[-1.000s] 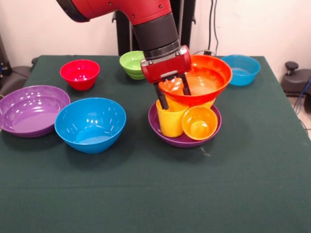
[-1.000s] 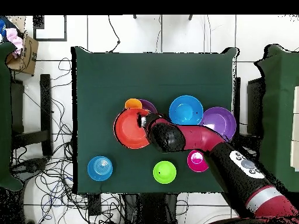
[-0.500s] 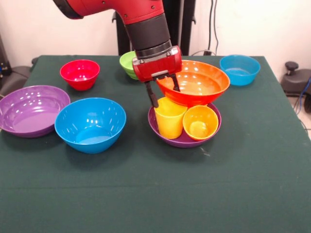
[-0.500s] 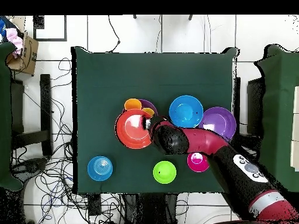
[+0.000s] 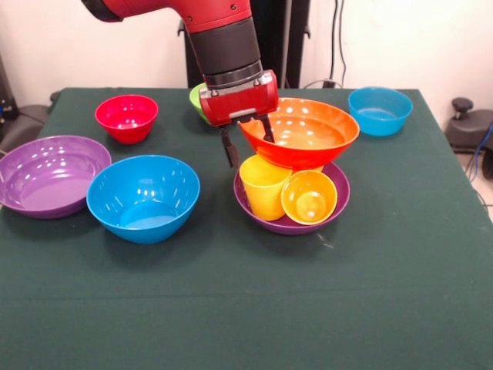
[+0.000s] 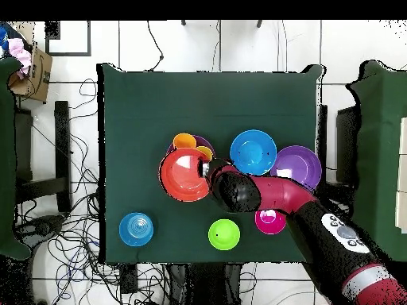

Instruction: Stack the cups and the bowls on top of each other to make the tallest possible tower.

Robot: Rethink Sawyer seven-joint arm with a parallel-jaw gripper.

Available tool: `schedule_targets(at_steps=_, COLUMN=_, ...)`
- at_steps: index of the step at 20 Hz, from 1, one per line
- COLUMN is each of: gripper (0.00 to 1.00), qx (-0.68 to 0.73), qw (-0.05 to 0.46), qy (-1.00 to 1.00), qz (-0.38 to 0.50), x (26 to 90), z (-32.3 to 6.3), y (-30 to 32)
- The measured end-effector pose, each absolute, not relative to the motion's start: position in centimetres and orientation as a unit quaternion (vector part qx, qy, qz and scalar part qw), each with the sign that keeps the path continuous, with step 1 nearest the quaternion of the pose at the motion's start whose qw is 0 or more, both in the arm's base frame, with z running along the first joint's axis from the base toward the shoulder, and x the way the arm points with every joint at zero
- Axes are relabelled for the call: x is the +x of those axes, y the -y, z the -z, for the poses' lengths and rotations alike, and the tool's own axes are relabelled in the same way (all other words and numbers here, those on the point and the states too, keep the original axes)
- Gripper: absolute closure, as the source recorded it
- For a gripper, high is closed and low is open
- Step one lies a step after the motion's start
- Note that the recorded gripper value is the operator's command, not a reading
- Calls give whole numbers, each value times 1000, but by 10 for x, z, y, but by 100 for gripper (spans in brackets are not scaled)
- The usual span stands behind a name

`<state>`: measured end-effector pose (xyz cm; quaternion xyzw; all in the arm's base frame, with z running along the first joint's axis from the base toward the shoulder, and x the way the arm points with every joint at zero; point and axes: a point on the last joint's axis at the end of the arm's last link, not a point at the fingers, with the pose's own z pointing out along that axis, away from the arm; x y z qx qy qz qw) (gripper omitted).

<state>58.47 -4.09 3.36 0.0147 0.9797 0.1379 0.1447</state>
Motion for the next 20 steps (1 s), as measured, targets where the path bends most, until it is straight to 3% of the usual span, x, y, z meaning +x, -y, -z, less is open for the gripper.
schedule_targets(at_steps=20, gripper=0, qx=12, qw=135, qy=-981, qz=-138, x=580, z=-26, y=35)
